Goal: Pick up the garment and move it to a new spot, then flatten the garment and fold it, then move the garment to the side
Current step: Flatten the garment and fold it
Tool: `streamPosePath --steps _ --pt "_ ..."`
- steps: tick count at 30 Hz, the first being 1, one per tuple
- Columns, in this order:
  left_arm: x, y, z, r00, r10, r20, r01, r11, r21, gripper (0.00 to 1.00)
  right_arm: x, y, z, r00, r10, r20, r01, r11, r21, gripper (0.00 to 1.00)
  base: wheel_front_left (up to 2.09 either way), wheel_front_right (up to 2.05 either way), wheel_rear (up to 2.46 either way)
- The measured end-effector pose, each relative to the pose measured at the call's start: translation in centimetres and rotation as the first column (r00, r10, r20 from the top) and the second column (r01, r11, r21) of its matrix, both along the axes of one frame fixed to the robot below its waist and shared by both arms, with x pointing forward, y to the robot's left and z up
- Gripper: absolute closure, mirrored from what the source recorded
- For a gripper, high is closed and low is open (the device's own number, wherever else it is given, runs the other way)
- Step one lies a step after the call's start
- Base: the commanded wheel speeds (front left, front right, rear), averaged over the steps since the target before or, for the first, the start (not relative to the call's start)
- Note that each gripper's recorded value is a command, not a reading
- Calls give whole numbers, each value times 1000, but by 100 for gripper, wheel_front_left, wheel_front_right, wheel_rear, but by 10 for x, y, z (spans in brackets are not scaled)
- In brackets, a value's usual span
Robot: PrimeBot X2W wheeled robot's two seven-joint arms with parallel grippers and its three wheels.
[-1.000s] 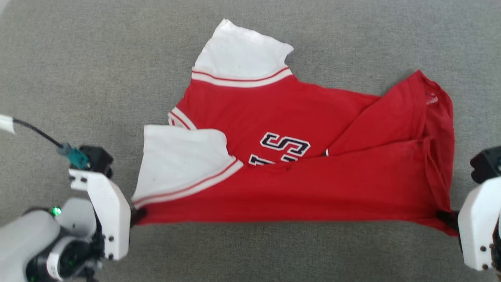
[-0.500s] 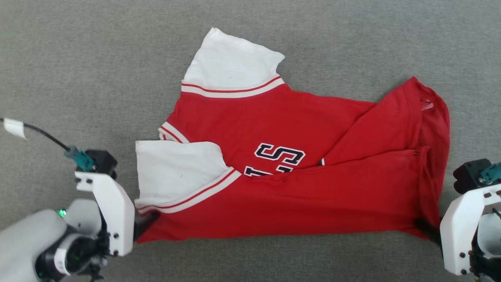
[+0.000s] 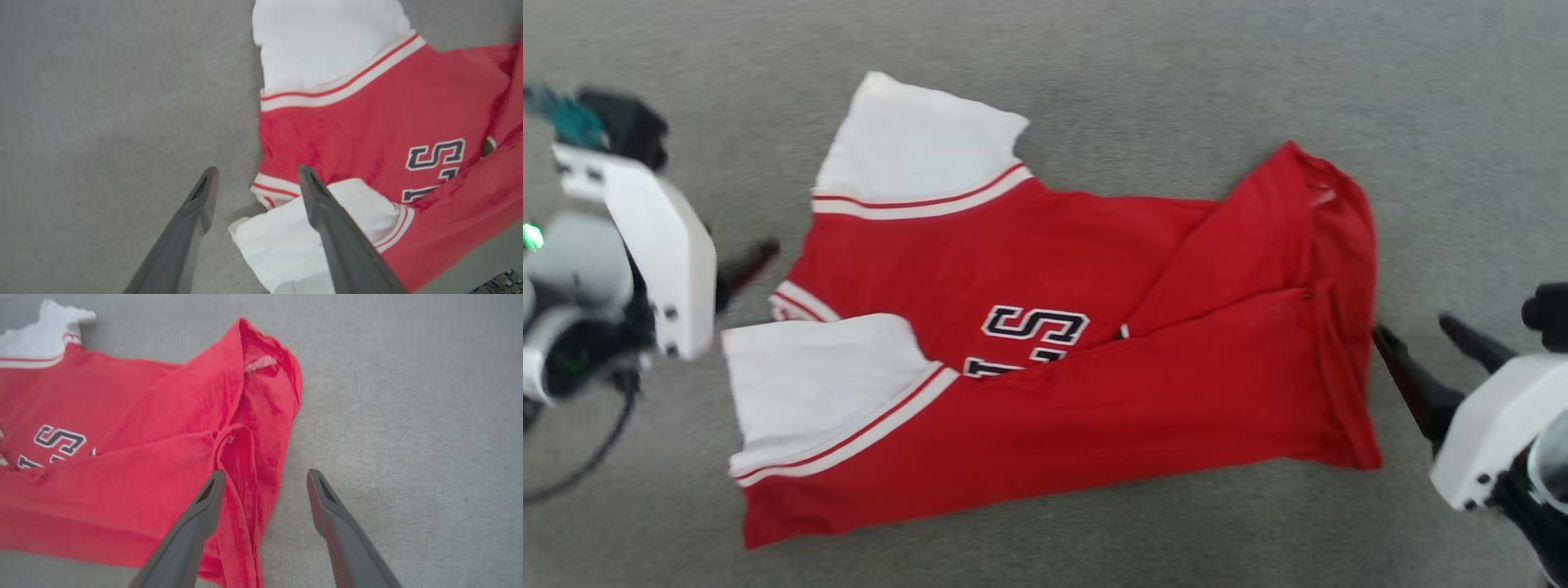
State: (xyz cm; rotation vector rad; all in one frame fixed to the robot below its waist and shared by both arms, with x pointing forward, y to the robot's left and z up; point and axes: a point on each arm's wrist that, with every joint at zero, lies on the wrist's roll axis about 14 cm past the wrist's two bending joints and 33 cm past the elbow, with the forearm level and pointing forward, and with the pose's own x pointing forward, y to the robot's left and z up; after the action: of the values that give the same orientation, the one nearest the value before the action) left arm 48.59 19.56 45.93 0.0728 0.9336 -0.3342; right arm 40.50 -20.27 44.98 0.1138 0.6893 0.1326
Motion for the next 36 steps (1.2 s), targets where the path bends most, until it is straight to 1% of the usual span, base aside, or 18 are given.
streamPosePath --steps 3,4,5,6,9,14,18,22,23,27,31,32,36 --pt "32 -12 9 997 -45 64 45 999 -1 0 14 -4 23 986 -58 156 56 998 16 0 0 0 0" --pt "32 -12 9 997 -45 64 45 999 -1 0 14 -4 23 986 -58 156 56 998 16 0 0 0 0" --pt "49 -22 10 994 -67 85 68 998 -10 0 22 -12 36 961 -103 255 103 995 14 0 0 0 0" --pt "49 -22 10 994 -67 85 68 998 -10 0 22 -12 36 961 -103 255 103 995 14 0 0 0 0" --pt "70 -39 7 990 -105 99 108 994 -20 0 27 -24 49 917 -164 363 168 986 21 0 0 0 0" --pt "96 -54 -13 990 -128 64 128 992 -3 0 29 -32 55 869 -199 454 213 977 21 0 0 0 0" --pt "109 -63 -34 989 -147 13 147 989 19 0 29 -37 52 851 -213 480 231 973 21 0 0 0 0" --pt "120 -59 -60 990 -134 -37 136 989 60 0 31 -41 45 845 -232 483 244 969 39 0 0 0 0" --pt "123 -56 -65 991 -129 -42 133 988 81 0 32 -40 43 847 -233 477 242 969 44 0 0 0 0" --pt "134 -54 -80 992 -108 -61 114 988 102 0 36 -40 33 859 -233 455 242 970 40 0 0 0 0" --pt "136 -55 -92 990 -88 -110 99 990 100 0 42 -33 21 890 -209 405 216 976 28 0 0 0 0" --pt "134 -55 -94 987 -80 -139 94 991 97 100 45 -30 17 900 -196 388 204 979 21 0 0 0 0" --pt "131 -58 -98 980 -76 -183 92 992 82 100 60 -17 7 935 -147 322 152 988 12 0 0 0 0"
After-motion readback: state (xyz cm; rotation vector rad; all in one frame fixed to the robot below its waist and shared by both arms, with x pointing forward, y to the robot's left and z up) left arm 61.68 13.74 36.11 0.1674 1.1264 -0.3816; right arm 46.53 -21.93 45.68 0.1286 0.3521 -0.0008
